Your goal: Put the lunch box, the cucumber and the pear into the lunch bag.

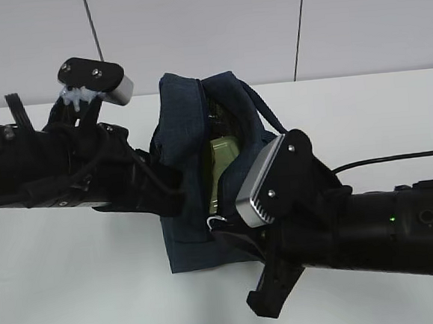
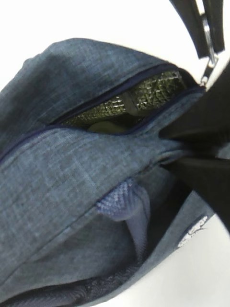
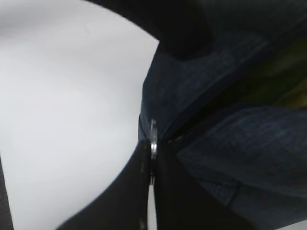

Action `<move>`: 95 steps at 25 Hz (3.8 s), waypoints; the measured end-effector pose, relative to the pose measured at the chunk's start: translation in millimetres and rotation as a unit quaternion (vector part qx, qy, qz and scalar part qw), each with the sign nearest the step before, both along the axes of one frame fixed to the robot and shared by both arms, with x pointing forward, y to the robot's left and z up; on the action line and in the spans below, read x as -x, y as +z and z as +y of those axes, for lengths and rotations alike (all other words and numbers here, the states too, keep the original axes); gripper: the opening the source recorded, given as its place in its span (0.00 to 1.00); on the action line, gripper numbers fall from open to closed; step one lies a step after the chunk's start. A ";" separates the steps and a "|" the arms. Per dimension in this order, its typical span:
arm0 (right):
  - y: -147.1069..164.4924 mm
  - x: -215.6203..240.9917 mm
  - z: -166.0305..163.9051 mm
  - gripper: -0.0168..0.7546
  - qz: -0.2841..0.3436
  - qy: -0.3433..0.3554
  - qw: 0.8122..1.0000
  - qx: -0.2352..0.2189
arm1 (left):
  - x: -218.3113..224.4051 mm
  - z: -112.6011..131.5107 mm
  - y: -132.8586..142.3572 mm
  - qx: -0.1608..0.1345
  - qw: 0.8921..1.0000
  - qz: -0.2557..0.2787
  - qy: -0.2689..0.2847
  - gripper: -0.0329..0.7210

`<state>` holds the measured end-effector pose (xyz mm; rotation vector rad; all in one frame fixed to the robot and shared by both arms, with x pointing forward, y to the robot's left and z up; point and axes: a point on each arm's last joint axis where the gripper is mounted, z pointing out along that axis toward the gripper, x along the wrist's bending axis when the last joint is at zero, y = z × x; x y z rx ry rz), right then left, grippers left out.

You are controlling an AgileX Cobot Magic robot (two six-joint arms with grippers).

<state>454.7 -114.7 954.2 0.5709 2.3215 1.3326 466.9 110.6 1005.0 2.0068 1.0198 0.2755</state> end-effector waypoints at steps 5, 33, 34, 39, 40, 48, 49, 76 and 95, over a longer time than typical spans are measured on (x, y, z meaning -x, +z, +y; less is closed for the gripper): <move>16.7 3.6 -2.7 0.02 -0.024 0.000 1.000 -0.016 | 0.3 -0.1 -0.2 -0.002 1.000 0.000 -0.003 0.05; 55.4 -23.6 0.8 0.02 -0.071 -0.034 0.997 -0.026 | 5.0 -1.1 -2.4 -0.022 0.999 0.003 -0.042 0.05; 55.4 -25.6 -2.0 0.02 -0.071 -0.040 0.996 -0.026 | 4.9 -1.2 -2.2 -0.022 0.999 0.002 -0.043 0.05; 57.0 -31.9 -9.7 0.02 -0.077 -0.052 0.995 -0.030 | 5.0 -1.2 -2.2 -0.023 0.999 0.002 -0.044 0.05; 58.5 -33.3 -10.2 0.02 -0.079 -0.054 0.995 -0.031 | 5.0 -1.2 -2.2 -0.023 0.999 0.002 -0.044 0.05; 77.0 -43.4 -7.2 0.02 -0.105 -0.058 0.992 -0.049 | 5.7 -1.6 -2.3 -0.022 0.999 0.006 -0.048 0.05; 79.9 -44.6 -6.5 0.02 -0.109 -0.058 0.991 -0.051 | 5.8 -1.6 -2.3 -0.023 0.999 0.005 -0.049 0.05; 89.7 -92.8 -6.5 0.02 -0.136 -0.078 0.987 -0.039 | 15.0 -4.5 -5.1 -0.022 0.995 0.043 -0.091 0.05; 73.4 -158.0 -30.3 0.02 -0.141 -0.113 0.984 0.001 | 28.6 -3.3 4.2 -0.016 0.989 0.061 -0.136 0.05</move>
